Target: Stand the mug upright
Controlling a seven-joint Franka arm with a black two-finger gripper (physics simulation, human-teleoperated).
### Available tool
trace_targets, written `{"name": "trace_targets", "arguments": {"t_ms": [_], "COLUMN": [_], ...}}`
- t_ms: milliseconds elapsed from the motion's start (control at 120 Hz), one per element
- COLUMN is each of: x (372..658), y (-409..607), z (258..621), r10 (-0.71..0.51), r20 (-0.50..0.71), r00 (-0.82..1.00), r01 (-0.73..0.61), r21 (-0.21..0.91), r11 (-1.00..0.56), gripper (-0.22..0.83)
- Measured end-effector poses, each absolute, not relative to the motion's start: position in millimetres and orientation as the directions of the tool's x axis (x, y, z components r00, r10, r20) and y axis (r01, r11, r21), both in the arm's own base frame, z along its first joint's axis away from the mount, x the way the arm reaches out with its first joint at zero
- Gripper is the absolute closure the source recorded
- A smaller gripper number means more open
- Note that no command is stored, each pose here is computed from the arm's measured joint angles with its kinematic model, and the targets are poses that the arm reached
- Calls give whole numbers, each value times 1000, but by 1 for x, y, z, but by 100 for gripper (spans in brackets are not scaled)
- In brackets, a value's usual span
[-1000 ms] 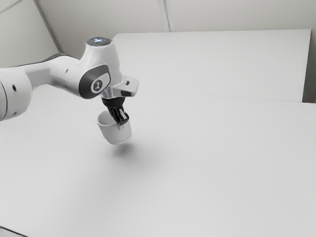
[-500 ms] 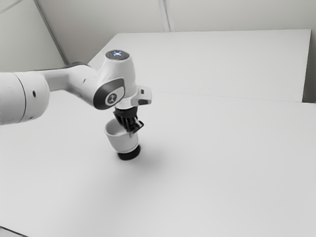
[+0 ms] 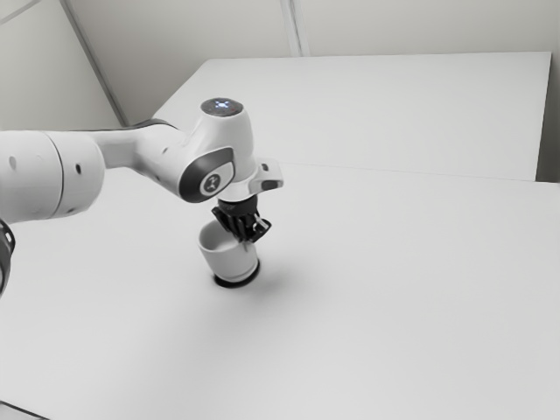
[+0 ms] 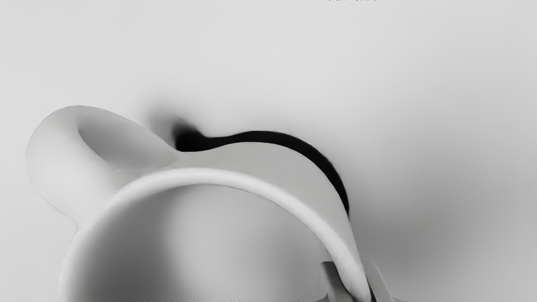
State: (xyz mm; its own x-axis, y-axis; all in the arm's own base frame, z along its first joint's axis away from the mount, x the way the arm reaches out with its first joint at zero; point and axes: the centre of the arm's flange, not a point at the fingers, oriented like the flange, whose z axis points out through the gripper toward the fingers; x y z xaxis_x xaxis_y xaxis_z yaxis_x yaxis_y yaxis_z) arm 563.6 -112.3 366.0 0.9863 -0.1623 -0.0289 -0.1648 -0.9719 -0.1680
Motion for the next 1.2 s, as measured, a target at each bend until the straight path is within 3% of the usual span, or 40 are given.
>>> {"name": "trace_targets", "arguments": {"t_ms": [100,308,467,583,742,942,1200], "x": [564,563,558,558,598,598,583], "y": [-113,-113,-113,-114,-96,-55,-70], "z": [366,372,407,427,505,608,633], "r10": [-139,-98,-78,-71,-7,-40,-200], "r20": [-25,-10,48,79,127,195,121], "r00": [990,995,996,994,992,980,972], "r01": [-141,-98,-71,-61,-10,-54,-202], "r21": [-161,-145,-131,-124,20,64,9], "r11": [-977,-985,-989,-990,-1000,-996,-979], "gripper": [68,29,14,8,4,1,0]}}
